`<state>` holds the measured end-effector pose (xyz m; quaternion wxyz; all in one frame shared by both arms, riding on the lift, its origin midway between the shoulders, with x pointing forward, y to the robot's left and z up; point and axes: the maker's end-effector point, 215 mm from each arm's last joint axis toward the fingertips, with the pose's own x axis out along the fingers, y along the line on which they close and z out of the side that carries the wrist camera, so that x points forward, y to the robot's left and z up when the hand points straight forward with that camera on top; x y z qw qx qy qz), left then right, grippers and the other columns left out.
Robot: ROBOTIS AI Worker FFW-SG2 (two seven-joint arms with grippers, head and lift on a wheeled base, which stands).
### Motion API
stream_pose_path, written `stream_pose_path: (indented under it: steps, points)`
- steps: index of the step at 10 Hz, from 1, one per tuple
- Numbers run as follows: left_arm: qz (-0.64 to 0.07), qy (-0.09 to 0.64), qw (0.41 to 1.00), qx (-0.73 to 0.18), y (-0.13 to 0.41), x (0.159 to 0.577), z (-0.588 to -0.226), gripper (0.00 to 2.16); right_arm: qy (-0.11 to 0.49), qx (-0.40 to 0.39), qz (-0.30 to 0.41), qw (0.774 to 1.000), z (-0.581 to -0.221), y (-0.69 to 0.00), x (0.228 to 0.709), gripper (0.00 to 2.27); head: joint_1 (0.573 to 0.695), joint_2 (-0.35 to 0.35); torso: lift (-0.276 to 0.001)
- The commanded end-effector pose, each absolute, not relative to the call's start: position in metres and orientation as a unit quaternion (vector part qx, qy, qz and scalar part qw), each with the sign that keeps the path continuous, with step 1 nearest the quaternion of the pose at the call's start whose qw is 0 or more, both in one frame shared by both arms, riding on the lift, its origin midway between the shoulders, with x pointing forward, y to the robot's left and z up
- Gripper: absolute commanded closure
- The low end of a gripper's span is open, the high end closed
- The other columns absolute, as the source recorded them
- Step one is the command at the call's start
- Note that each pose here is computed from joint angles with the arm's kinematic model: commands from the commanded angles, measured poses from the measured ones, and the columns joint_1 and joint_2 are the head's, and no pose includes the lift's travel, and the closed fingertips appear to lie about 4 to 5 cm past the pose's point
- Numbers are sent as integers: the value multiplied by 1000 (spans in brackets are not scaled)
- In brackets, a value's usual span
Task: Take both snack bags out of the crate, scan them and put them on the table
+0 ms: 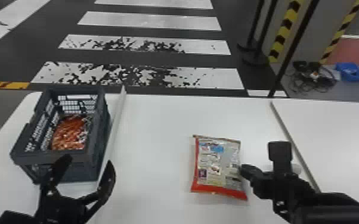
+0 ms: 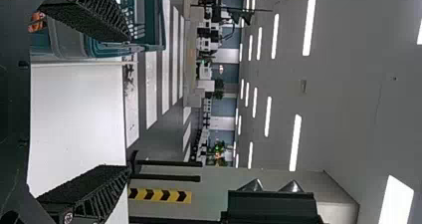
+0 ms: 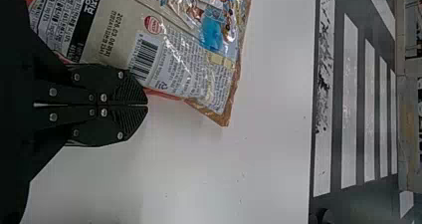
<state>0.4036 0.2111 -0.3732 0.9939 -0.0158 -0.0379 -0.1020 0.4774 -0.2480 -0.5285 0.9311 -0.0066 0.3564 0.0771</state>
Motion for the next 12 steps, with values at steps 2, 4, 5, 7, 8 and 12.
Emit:
stream_pose_path:
  steps: [2, 4, 5, 7, 8, 12]
  points:
    - [-101, -38, 994, -14, 213, 403, -373, 76, 347, -22, 82, 934, -529, -243, 495, 2240, 695, -42, -95]
    - [-100, -37, 994, -13, 215, 402, -373, 76, 334, -32, 85, 938, -531, -243, 511, 2240, 695, -38, -95]
    - [-100, -37, 994, -13, 215, 402, -373, 76, 325, -37, 88, 941, -531, -242, 520, 2240, 695, -36, -95]
    - [-98, -36, 994, -13, 217, 402, -374, 80, 303, -42, 96, 947, -525, -241, 533, 2240, 695, -33, -95]
    - [-98, -37, 994, -13, 217, 402, -373, 80, 301, -43, 97, 948, -525, -241, 535, 2240, 695, -31, -95]
    - [-97, -35, 995, -14, 218, 402, -375, 80, 236, -46, 72, 968, -477, -264, 562, 2165, 695, -26, -95]
